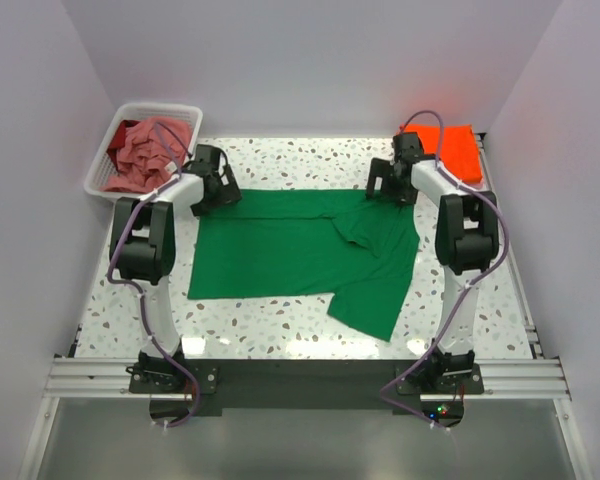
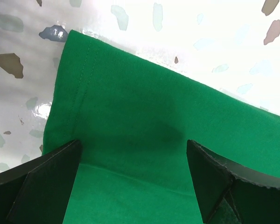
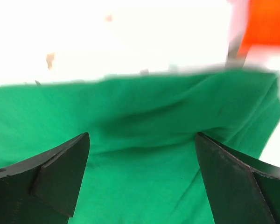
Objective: Fold and stack the t-shirts
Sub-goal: Fold the tshirt
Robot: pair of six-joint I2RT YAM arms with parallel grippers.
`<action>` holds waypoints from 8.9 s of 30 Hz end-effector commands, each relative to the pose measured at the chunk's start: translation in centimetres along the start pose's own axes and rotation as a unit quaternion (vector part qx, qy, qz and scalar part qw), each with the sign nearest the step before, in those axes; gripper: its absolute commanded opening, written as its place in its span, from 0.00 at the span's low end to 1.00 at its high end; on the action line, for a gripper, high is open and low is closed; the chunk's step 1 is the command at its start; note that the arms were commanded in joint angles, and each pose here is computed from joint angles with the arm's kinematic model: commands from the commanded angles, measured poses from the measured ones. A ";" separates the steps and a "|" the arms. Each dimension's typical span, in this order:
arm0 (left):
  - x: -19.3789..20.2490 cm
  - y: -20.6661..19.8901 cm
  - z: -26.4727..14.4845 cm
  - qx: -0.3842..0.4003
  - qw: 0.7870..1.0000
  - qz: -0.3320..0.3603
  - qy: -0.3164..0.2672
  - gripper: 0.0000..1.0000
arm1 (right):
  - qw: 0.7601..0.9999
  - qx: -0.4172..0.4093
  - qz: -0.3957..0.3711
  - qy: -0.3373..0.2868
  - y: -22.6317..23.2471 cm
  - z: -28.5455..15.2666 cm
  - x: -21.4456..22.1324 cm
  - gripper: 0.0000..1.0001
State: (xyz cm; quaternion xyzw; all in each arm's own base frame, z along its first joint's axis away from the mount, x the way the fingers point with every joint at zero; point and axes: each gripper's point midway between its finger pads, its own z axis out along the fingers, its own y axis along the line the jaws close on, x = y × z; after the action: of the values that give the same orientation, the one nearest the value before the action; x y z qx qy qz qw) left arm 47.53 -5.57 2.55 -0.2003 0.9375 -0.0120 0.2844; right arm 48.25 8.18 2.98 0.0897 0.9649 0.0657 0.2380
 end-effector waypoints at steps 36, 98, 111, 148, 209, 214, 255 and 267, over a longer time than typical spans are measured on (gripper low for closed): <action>0.7 -1.5 -12.5 0.048 0.996 -0.004 -0.073 1.00 | 0.982 -0.102 -0.066 -0.143 3.7 -14.2 0.8 0.98; 16.7 13.8 -10.8 -0.133 0.976 -0.170 0.032 0.00 | 0.972 -0.064 -0.225 -0.033 5.8 -16.7 21.2 0.98; 16.3 13.7 -11.0 -0.130 0.977 -0.166 0.025 0.00 | 0.959 0.023 -0.272 0.076 2.5 -15.7 31.5 0.88; 12.6 10.8 -12.8 -0.082 0.984 -0.157 0.019 0.00 | 0.973 0.086 -0.209 -0.038 2.1 -17.4 21.4 0.00; -3.5 5.3 -5.4 -0.137 0.976 -0.162 -0.041 0.00 | 0.970 0.136 -0.192 -0.059 4.6 -9.7 -1.0 0.00; -4.0 4.8 -4.1 -0.136 0.978 -0.154 -0.036 0.00 | 0.971 0.136 -0.192 -0.055 4.7 -8.8 -1.2 0.00; 6.2 0.1 -11.5 0.021 0.998 -0.046 0.022 1.00 | 0.985 -0.156 -0.019 -0.066 12.1 -5.6 3.1 0.98; 8.2 2.9 -12.2 -0.023 0.998 -0.048 0.029 1.00 | 0.971 -0.218 0.028 -0.091 16.5 -3.5 -1.0 0.99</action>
State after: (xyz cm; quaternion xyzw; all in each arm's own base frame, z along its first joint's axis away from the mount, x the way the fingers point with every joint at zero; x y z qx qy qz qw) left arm 33.75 -7.28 6.67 -0.2430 0.9424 -0.0072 0.2299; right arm 45.82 21.24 4.73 0.0630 0.9360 0.2142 0.2723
